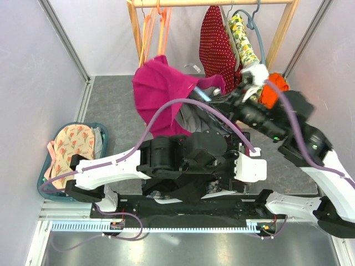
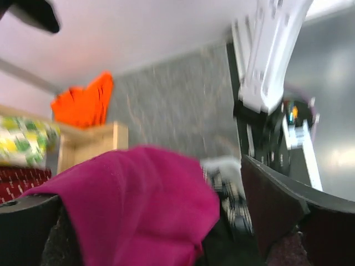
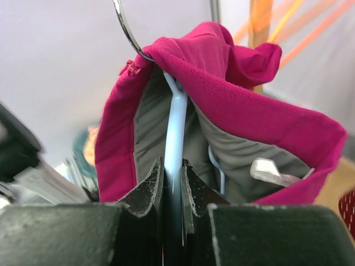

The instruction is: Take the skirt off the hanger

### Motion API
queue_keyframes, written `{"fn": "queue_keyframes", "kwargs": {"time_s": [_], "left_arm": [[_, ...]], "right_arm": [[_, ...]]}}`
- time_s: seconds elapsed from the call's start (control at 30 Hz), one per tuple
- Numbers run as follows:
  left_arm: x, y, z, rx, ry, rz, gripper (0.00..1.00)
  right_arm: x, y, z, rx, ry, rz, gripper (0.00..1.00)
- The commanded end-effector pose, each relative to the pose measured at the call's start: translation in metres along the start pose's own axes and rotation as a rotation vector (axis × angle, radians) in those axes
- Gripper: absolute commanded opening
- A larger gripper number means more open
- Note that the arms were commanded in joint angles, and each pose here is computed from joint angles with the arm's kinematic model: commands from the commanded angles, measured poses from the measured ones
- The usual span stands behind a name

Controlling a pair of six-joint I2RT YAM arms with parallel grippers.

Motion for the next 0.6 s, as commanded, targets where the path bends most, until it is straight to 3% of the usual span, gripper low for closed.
{"fn": "queue_keyframes", "kwargs": {"time_s": [0.0,0.13,0.3,0.43,0.57], "left_arm": [[-0.008,-0.019,0.008,0.117,0.105,0.072,0.99],[0.011,-0.053,-0.014,0.017,0.151,0.012,0.99],[0.040,-0.091,-0.017,0.032,0.241,-0.131,1.00],[0.064,-0.114,-0.012,0.035,0.235,-0.225,0.99],[0.084,-0.148,-0.027,-0.041,0.212,-0.330,0.99]], "right_arm": [[-0.002,0.005,-0.018,-0.180,-0.020,0.031,0.00],[-0.001,0.003,-0.020,-0.184,-0.028,0.028,0.00],[-0.001,0.002,-0.022,-0.188,-0.034,0.033,0.00],[0.000,0.000,-0.021,-0.214,-0.011,0.012,0.00],[-0.002,-0.002,-0.015,-0.233,-0.007,-0.002,0.00]]}}
Point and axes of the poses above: each gripper's point midway between its finger pads, its own y axis out along the fingers, its own x axis along the line the jaws close on, z = x × y, the point moved 9 cm from there along -y, back along the fingers, and after that the axes turned 10 degrees about y, right-handed, at the moved point
